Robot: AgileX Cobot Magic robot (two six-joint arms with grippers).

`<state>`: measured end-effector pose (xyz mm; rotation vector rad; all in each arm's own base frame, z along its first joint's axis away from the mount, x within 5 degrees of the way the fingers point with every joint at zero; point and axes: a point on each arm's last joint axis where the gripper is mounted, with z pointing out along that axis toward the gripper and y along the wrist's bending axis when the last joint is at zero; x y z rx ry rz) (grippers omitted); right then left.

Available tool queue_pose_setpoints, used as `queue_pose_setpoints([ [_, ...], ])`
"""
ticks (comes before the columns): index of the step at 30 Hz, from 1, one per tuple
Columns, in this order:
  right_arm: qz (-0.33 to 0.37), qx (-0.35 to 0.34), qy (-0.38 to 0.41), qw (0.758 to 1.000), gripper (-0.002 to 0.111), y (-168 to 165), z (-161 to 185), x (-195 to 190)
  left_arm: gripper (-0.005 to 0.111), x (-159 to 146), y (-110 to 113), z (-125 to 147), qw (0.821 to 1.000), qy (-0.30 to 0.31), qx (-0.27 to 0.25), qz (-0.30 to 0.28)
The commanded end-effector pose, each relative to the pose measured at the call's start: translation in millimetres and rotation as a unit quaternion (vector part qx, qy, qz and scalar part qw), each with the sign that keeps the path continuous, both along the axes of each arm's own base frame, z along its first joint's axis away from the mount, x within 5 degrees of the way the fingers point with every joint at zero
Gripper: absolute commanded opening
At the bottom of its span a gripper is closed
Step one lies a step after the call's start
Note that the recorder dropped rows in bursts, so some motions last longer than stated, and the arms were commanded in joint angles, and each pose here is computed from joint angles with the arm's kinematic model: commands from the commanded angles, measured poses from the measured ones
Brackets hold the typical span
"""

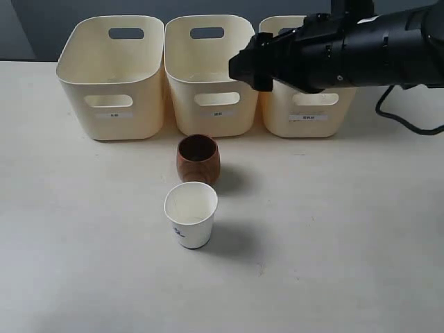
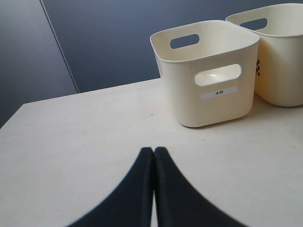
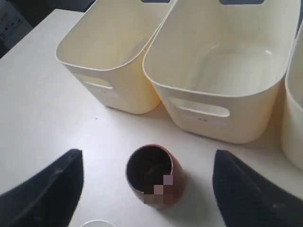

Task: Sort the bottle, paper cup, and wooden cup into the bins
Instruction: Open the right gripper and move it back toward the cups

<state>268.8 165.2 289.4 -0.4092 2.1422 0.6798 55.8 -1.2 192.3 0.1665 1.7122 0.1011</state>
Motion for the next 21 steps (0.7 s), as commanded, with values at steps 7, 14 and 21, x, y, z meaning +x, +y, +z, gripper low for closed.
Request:
queue_pose_setpoints([
  [7, 0.048, 0.001, 0.054, 0.997, 0.072, 2.9, -10.0, -13.6, 0.000, -0.3, -0.3, -0.1, 1.000, -0.002, -0.003, -0.002],
  [14, 0.058, -0.013, 0.093, 0.994, 0.072, -0.2, -31.0, -23.7, 0.000, -0.3, -0.3, -0.1, 1.000, -0.002, -0.003, -0.002],
  [21, 0.054, -0.012, 0.120, 0.991, 0.072, -2.7, -43.8, -30.2, 0.000, -0.3, -0.3, -0.1, 1.000, -0.002, -0.003, -0.002],
])
